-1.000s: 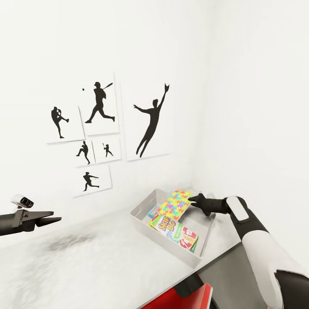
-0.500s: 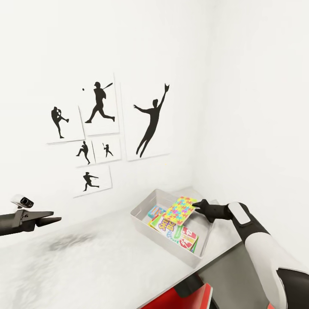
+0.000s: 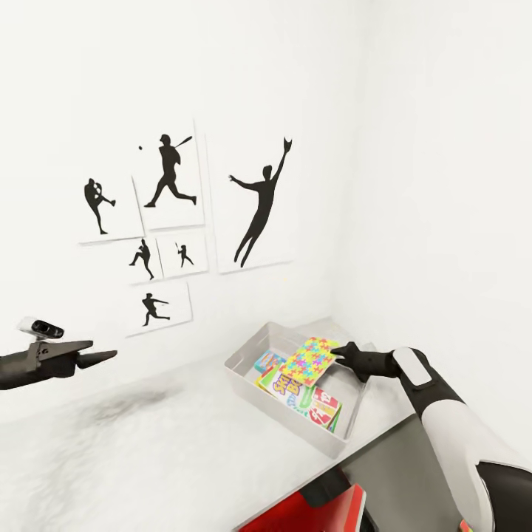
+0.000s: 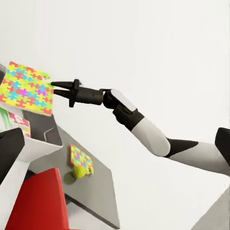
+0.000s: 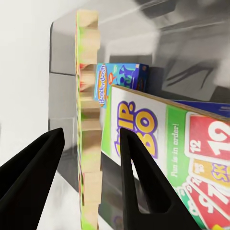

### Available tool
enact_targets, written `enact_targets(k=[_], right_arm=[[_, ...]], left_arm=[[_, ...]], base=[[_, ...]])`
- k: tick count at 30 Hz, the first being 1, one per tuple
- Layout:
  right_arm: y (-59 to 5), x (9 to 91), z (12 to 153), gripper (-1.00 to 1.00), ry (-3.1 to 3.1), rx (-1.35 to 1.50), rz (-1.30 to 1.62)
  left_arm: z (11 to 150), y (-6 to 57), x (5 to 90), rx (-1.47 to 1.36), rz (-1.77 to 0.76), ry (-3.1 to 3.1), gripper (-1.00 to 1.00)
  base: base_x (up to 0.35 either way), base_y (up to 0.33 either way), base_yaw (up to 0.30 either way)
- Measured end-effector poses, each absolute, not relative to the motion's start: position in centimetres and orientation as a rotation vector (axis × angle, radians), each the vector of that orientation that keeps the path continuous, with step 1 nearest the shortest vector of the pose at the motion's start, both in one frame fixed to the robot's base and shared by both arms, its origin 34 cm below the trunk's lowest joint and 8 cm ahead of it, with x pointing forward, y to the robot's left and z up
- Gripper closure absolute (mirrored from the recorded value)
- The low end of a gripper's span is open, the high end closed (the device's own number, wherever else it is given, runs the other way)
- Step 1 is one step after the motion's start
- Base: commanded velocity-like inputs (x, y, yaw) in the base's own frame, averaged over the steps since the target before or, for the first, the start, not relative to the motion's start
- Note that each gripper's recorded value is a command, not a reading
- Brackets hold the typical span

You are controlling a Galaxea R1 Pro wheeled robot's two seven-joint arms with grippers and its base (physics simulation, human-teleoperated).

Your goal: Put all the toys in the child's room - the three board games (two on the bed and one on the table), the two jigsaw puzzles on the table, and the tennis ball on the table - inside the toy box on the table in the child's room.

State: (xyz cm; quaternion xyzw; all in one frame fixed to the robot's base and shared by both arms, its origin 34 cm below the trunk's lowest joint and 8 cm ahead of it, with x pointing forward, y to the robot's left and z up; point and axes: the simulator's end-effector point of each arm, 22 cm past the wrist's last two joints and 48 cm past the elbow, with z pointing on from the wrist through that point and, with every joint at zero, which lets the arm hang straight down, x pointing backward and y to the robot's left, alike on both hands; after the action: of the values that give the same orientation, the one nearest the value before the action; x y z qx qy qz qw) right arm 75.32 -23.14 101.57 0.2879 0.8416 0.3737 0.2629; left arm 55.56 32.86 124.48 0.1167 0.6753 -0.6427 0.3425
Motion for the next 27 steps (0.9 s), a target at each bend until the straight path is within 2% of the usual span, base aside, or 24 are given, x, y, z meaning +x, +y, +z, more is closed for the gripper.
enact_targets(k=[5, 8, 27], right_arm=[[-22.9, 75.4, 101.1, 1.0, 2.28, 0.786, 1.019], [-22.7, 75.4, 100.8, 1.0, 2.285, 0.786, 1.02], [-23.2, 76.7, 101.4, 1.0, 2.257, 0.764, 1.013]], left_arm=[[125.9, 29.6, 56.8, 0.327, -1.78, 1.63, -1.0], [124.0, 27.9, 58.6, 0.276, -1.742, 1.677, -1.0], [121.5, 27.6, 60.3, 0.216, -1.715, 1.734, -1.0]], base=[[0.0, 0.0, 0.0], [0.0, 0.0, 0.0], [0.0, 0.0, 0.0]])
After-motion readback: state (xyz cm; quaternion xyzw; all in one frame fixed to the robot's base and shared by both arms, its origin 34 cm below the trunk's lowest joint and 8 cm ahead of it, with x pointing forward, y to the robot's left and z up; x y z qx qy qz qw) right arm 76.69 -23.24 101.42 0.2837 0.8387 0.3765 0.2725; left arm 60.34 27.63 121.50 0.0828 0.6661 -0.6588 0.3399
